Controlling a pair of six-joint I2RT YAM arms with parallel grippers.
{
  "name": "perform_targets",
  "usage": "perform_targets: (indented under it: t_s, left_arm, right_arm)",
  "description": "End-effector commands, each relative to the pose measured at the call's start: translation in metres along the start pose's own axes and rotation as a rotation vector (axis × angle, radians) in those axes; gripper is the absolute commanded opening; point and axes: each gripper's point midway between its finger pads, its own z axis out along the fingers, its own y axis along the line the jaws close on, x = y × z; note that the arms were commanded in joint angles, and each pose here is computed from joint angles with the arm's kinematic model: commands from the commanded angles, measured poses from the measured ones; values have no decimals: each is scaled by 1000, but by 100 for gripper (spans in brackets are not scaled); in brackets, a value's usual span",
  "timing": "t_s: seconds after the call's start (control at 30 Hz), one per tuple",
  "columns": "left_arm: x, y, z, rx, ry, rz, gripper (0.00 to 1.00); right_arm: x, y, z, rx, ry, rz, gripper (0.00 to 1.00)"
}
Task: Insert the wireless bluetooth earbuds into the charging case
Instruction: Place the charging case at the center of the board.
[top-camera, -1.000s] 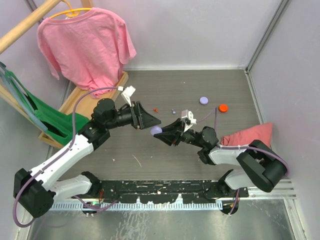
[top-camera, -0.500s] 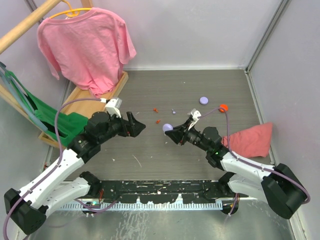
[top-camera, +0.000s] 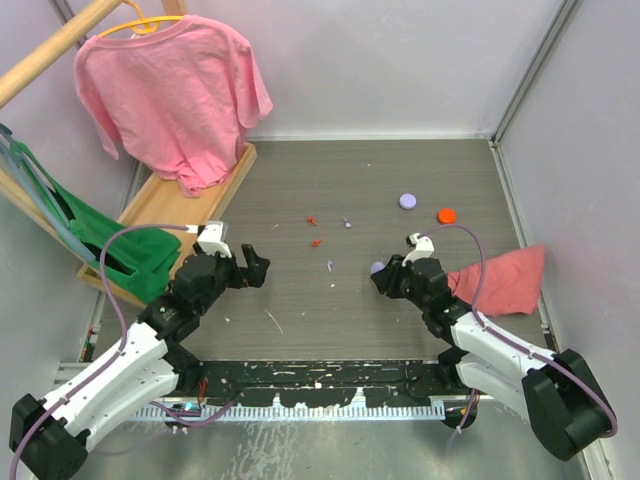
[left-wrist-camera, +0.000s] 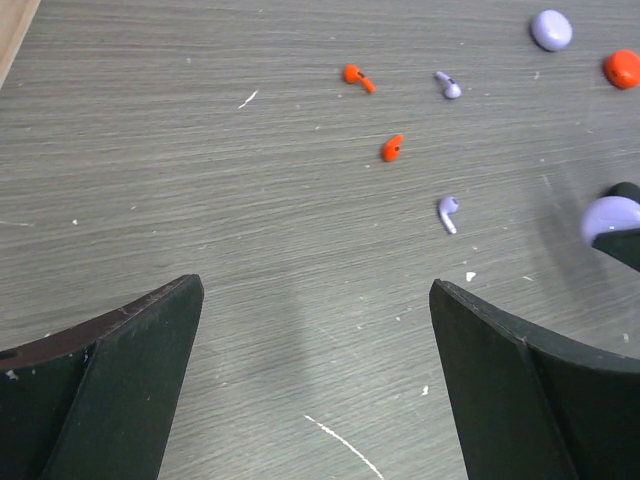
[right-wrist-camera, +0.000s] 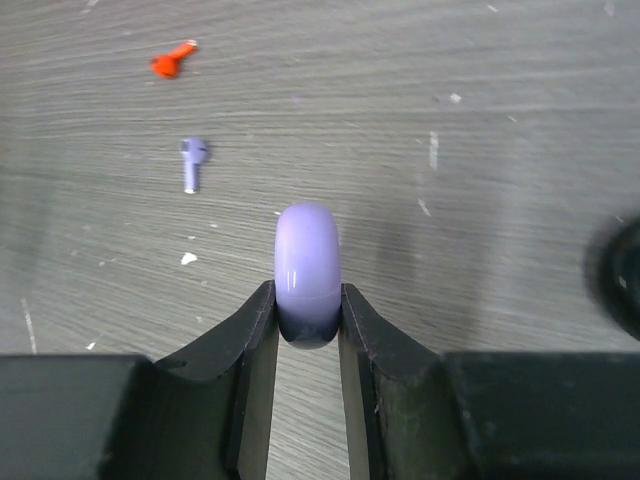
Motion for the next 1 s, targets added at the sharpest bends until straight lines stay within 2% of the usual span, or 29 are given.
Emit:
perform_targets:
  t_s: [0.0,0.13,0.3,0.47,0.73,0.97]
  left_arm:
    - [-35,2,1,-8,-192,8,98]
    - [-28,7,2,-5,-207,16,98]
    - [-26,3,-1,29,-212,30,98]
    - [-22,4,1,23,-203,29,98]
    - [-22,9,0,-10,-187,20,98]
    - [-25,15,-3,-43,-188,20,98]
  right_arm:
    - [2,-24,0,105,-10,107,3]
    - [8,-44,0,179,15,161,6]
    - [16,-64,-1,256,56,207,14]
    - [19,-78,-6,319,61,250,29]
    - [4,-77,-17,353,58,228,54]
    - [-27,-63,-26,338,54,141,61]
